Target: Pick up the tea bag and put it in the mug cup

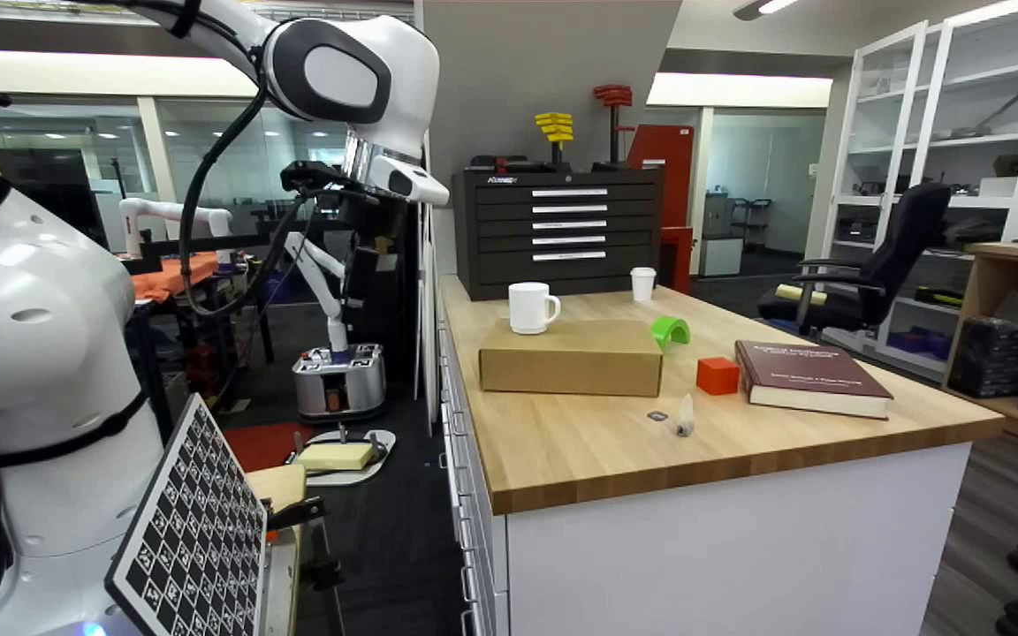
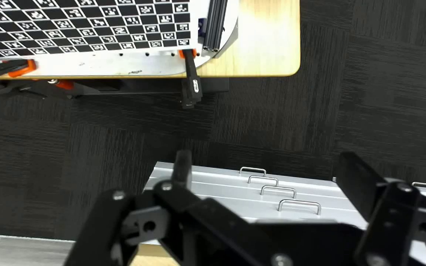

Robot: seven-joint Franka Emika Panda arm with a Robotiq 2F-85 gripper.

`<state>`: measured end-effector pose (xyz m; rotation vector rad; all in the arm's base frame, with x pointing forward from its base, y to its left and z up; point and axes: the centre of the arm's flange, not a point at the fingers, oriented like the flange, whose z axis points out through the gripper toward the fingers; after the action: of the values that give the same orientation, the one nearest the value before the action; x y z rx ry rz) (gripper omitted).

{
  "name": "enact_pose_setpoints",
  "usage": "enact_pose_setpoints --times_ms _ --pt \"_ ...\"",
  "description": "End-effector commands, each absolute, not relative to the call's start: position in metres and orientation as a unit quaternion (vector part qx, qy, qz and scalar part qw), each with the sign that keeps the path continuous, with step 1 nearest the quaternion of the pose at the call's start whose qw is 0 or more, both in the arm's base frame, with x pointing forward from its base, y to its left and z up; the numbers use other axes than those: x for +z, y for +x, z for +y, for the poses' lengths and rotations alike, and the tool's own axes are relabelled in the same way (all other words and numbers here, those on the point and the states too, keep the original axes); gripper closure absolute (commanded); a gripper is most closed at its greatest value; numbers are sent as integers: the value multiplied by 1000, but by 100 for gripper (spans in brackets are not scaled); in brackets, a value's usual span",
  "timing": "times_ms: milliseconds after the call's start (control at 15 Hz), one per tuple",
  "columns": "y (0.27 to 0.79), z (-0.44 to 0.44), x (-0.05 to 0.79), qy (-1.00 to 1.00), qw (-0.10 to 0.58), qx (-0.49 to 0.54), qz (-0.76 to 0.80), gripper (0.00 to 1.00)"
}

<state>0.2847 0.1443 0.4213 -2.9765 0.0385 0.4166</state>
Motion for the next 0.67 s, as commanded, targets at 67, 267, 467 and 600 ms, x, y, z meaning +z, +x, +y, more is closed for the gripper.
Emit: enact_pose_setpoints --times_ms 67,267,467,600 --pt "285 144 421 -988 68 138 13 0" --pt "286 141 422 -988 65 136 17 0" --pt "308 138 412 -990 57 128 23 0" --pt "318 135 409 -991 55 121 24 0"
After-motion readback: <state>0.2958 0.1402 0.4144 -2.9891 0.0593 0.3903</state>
